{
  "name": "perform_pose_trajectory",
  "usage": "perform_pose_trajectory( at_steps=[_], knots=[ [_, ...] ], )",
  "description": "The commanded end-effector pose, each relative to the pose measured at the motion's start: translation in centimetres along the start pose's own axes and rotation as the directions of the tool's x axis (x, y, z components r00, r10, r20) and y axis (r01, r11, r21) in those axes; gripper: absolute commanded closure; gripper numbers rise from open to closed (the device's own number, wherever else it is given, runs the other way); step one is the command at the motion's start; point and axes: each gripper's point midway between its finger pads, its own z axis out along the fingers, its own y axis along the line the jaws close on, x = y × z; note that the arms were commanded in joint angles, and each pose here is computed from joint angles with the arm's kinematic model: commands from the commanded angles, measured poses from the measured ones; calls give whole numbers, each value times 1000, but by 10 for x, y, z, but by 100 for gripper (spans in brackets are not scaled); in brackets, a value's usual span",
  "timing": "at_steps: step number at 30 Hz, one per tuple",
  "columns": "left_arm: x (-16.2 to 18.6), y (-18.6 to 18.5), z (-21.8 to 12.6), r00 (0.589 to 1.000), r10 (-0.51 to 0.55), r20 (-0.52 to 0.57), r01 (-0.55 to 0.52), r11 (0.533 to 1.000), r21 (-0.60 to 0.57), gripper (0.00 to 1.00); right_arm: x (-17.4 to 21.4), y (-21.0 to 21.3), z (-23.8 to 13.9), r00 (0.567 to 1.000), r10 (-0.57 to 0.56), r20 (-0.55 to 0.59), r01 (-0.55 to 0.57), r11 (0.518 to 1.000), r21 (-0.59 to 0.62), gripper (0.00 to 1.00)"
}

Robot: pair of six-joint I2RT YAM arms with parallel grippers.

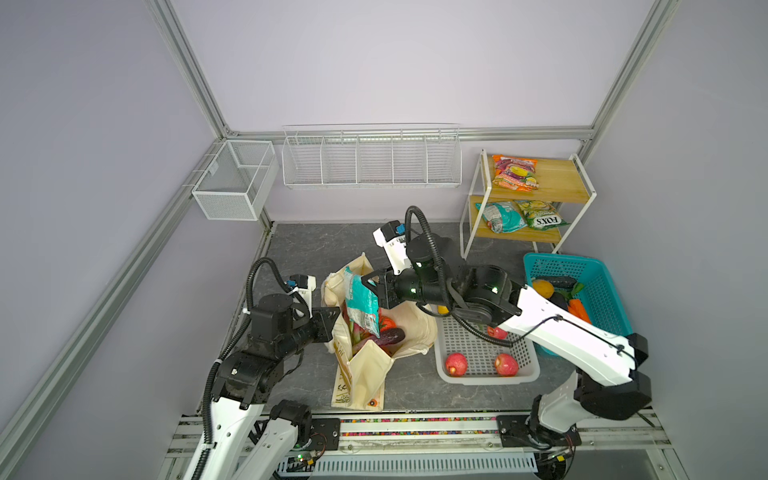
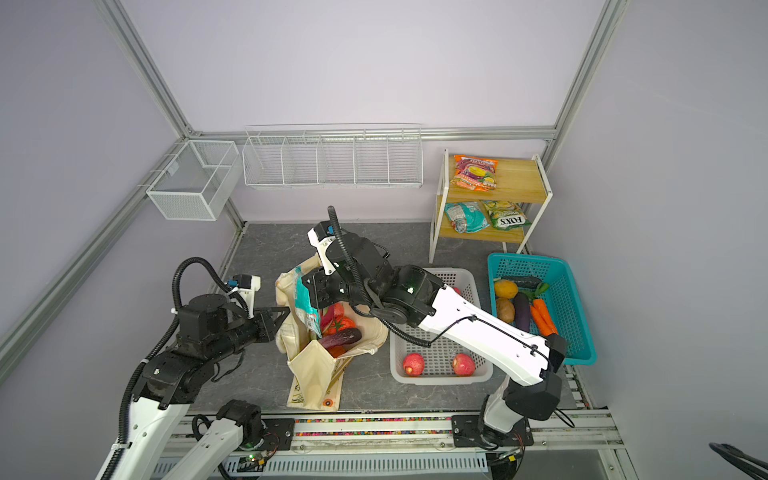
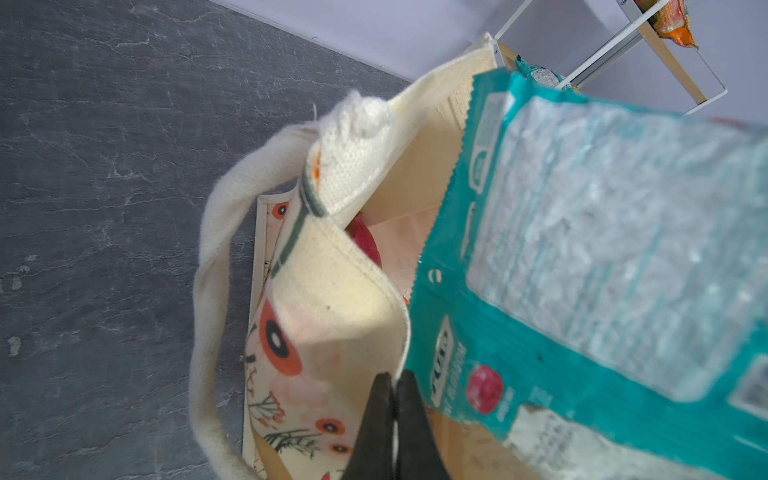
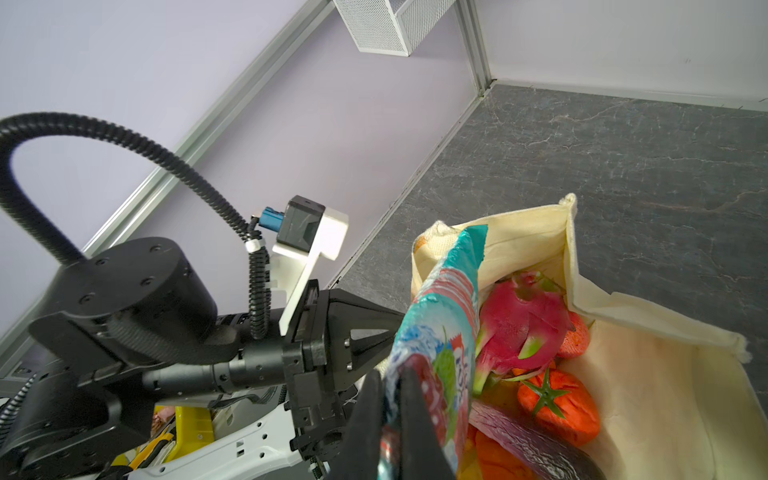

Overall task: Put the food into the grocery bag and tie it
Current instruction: 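Lower the teal packet into the bag and open the right gripper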

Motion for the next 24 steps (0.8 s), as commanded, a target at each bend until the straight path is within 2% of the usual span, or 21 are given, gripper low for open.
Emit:
perform_pose_trajectory(
  at_steps=[1, 9, 16, 24],
  knots=[
    [31, 12, 3, 992, -48, -114, 44, 998, -37, 100, -7, 0, 9, 1000, -13, 7, 13, 1000, -24, 93],
    [31, 11, 1, 993, -46, -108, 43, 999, -29, 100, 12, -38, 50, 997, 30, -65, -28, 999, 20, 93],
    [30, 10, -1, 995, -41, -93, 39, 999, -24, 100, 43, -52, 85, 987, 41, -159, -36, 999, 35, 93],
    [30, 10, -1, 995, -40, -94, 38, 999, -24, 100, 78, -72, 112, 973, 29, -229, -7, 995, 97, 91]
  ],
)
